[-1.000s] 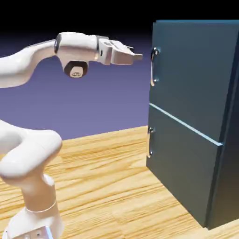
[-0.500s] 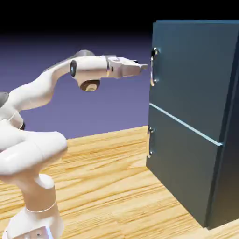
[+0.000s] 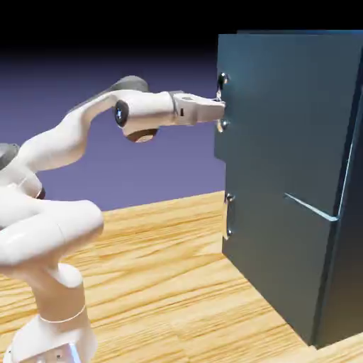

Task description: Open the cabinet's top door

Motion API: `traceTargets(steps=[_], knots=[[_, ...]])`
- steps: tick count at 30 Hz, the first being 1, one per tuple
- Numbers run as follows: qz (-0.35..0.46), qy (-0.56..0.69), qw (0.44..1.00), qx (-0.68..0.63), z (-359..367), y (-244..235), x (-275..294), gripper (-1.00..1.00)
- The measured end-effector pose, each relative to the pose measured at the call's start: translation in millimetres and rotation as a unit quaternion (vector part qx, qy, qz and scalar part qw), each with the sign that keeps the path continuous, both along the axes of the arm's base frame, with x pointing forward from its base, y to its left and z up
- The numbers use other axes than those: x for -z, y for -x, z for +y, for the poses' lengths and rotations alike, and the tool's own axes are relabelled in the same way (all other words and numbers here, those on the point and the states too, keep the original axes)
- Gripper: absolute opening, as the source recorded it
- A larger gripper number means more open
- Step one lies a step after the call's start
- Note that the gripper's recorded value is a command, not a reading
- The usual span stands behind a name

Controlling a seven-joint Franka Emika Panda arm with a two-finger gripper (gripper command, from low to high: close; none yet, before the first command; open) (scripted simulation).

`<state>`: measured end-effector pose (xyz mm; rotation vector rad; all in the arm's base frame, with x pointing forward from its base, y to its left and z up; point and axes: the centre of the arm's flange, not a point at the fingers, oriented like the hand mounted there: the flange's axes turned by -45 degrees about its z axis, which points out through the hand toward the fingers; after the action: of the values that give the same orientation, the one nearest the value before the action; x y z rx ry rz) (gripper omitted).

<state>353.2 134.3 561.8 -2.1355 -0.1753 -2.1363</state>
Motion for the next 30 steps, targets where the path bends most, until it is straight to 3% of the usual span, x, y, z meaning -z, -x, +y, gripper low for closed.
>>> traceTargets(steps=[11, 30], knots=[[0.000, 0.000, 0.990, -0.143, -74.1, 96.0, 0.0, -1.00], [0.000, 0.000, 0.956, -0.295, -182.1, 172.3, 0.0, -1.00]])
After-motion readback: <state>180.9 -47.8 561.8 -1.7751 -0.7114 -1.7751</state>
